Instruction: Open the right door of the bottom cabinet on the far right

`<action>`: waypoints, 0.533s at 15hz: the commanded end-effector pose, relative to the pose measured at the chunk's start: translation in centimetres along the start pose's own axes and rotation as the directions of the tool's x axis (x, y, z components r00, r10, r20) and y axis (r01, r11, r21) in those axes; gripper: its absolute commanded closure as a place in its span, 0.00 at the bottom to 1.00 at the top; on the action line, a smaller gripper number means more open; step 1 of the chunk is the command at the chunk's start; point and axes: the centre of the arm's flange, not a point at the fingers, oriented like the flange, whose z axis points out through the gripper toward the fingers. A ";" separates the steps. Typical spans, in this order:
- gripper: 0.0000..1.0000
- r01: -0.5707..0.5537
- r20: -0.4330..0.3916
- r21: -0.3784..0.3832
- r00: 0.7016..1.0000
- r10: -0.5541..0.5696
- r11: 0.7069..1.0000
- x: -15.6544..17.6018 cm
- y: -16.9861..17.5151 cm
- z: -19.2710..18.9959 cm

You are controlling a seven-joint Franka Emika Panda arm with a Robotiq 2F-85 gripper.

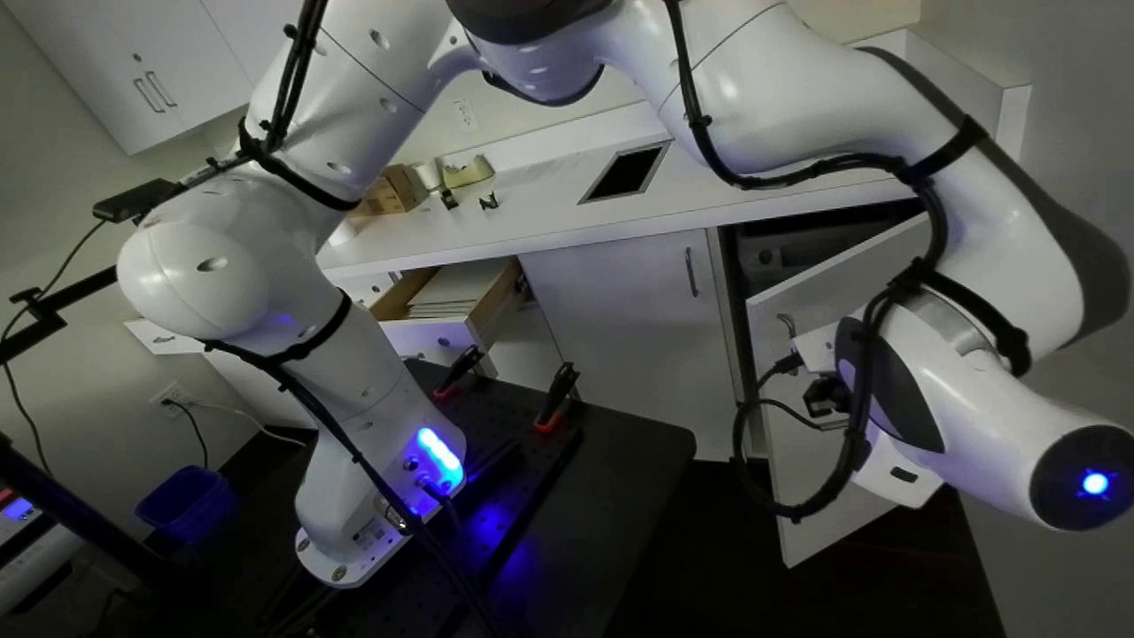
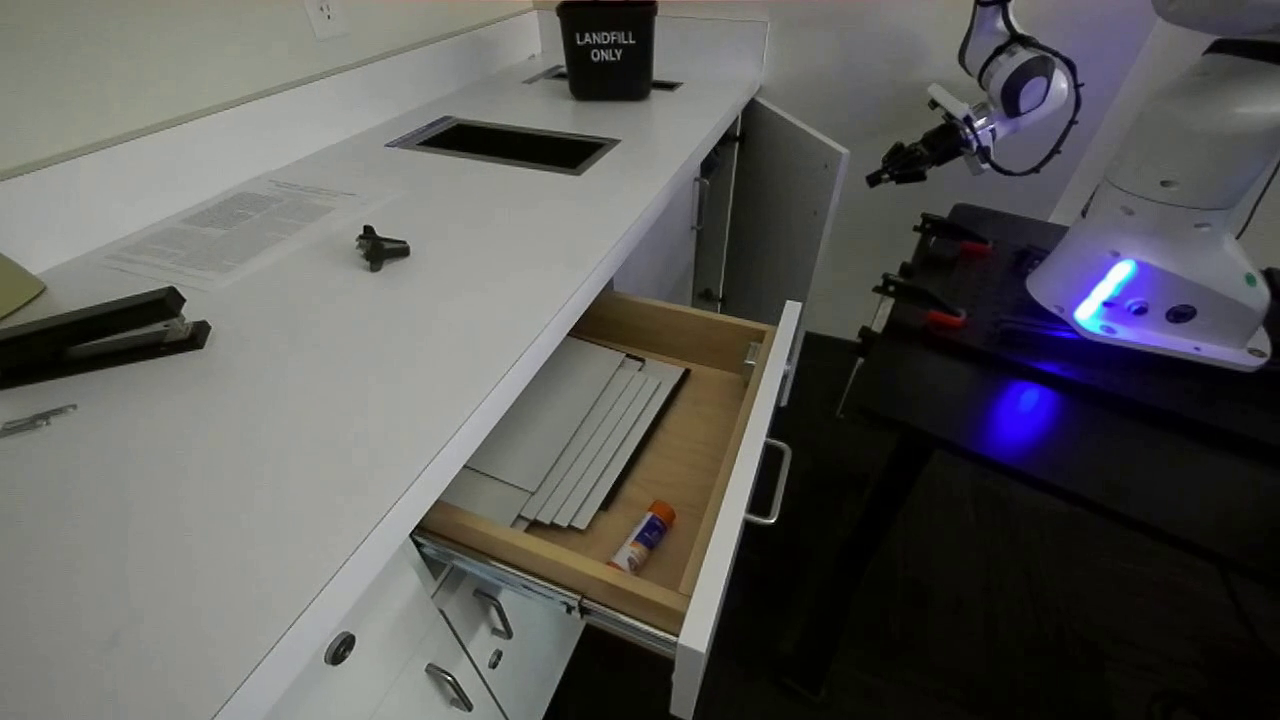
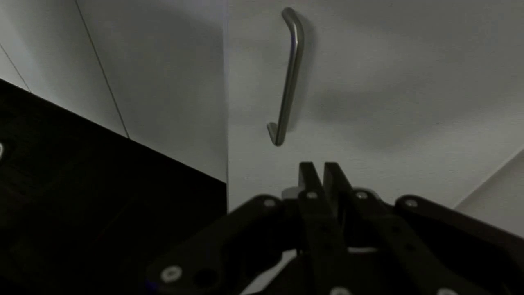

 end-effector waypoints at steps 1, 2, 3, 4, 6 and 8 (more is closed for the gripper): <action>0.97 0.041 -0.038 -0.043 0.998 -0.043 0.998 0.6 -2.2 -2.1; 0.97 0.056 -0.039 -0.062 0.997 -0.059 0.997 0.3 -2.4 -2.4; 0.63 0.069 -0.030 -0.089 0.997 -0.072 0.994 -0.2 -2.6 -2.5; 0.62 0.085 -0.023 -0.115 0.996 -0.088 0.990 -0.7 -2.7 -2.6; 0.49 0.118 -0.018 -0.158 0.992 -0.123 0.980 -1.9 -2.9 -2.6; 0.34 0.145 -0.013 -0.189 0.989 -0.150 0.971 -3.0 -3.2 -2.1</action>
